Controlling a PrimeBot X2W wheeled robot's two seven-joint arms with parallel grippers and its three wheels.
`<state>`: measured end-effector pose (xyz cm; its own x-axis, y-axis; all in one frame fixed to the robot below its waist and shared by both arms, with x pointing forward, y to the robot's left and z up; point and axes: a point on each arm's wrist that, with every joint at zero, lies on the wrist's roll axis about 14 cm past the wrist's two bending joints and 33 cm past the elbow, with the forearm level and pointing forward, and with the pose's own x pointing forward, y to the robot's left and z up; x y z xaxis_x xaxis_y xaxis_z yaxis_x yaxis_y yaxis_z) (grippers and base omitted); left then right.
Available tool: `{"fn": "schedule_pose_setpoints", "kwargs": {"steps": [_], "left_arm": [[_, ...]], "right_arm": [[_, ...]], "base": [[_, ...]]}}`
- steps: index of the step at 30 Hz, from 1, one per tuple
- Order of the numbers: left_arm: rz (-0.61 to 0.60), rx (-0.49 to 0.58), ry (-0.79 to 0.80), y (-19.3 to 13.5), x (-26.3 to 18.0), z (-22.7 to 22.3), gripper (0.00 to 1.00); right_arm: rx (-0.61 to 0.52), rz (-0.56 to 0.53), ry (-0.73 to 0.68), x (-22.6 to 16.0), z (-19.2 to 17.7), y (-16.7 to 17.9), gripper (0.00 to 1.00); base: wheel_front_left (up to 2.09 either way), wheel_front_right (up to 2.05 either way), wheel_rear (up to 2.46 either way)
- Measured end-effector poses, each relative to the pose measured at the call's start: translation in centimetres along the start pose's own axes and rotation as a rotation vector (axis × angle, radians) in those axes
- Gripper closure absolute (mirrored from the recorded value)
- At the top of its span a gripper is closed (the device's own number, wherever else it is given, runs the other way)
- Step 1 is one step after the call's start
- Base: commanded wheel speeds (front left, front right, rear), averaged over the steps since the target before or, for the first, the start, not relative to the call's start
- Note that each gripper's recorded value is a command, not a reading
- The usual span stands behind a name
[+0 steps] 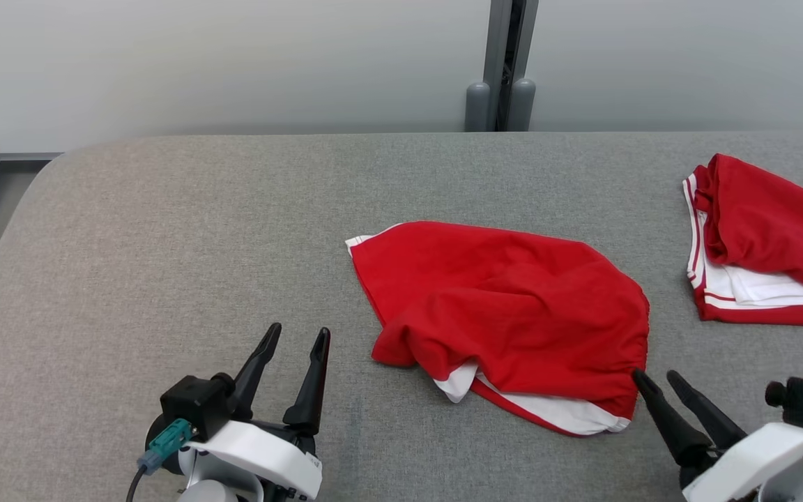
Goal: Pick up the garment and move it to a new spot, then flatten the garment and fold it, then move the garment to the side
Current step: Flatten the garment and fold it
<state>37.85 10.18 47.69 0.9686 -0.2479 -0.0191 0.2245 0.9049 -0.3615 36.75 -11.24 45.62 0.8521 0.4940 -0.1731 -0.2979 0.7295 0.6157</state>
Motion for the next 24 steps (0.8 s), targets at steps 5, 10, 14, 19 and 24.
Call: {"fn": "schedule_pose_setpoints", "kwargs": {"steps": [5,10,14,19,24], "left_arm": [[0.004,-0.003,-0.018,0.1,0.0,0.5,0.0],[0.008,-0.004,-0.019,0.2,0.1,0.6,0.0],[0.012,-0.007,-0.014,0.2,0.0,0.4,0.0],[0.027,-0.008,-0.015,0.6,-0.2,0.4,0.0],[0.042,-0.009,-0.02,1.1,-0.5,0.5,0.0]], "right_arm": [[-0.055,-0.064,0.009,-1.1,-0.7,-2.1,0.0],[-0.08,-0.077,0.05,-1.1,-2.4,-2.3,0.0],[-0.082,-0.074,0.115,-0.6,-4.3,-1.9,0.0],[-0.122,-0.093,0.149,0.3,-5.2,-2.5,0.0],[-0.158,-0.108,0.183,1.3,-6.0,-2.8,0.21]], "base": [[0.0,0.0,0.0],[0.0,0.0,0.0],[0.0,0.0,0.0],[0.0,0.0,0.0],[0.0,0.0,0.0]]}}
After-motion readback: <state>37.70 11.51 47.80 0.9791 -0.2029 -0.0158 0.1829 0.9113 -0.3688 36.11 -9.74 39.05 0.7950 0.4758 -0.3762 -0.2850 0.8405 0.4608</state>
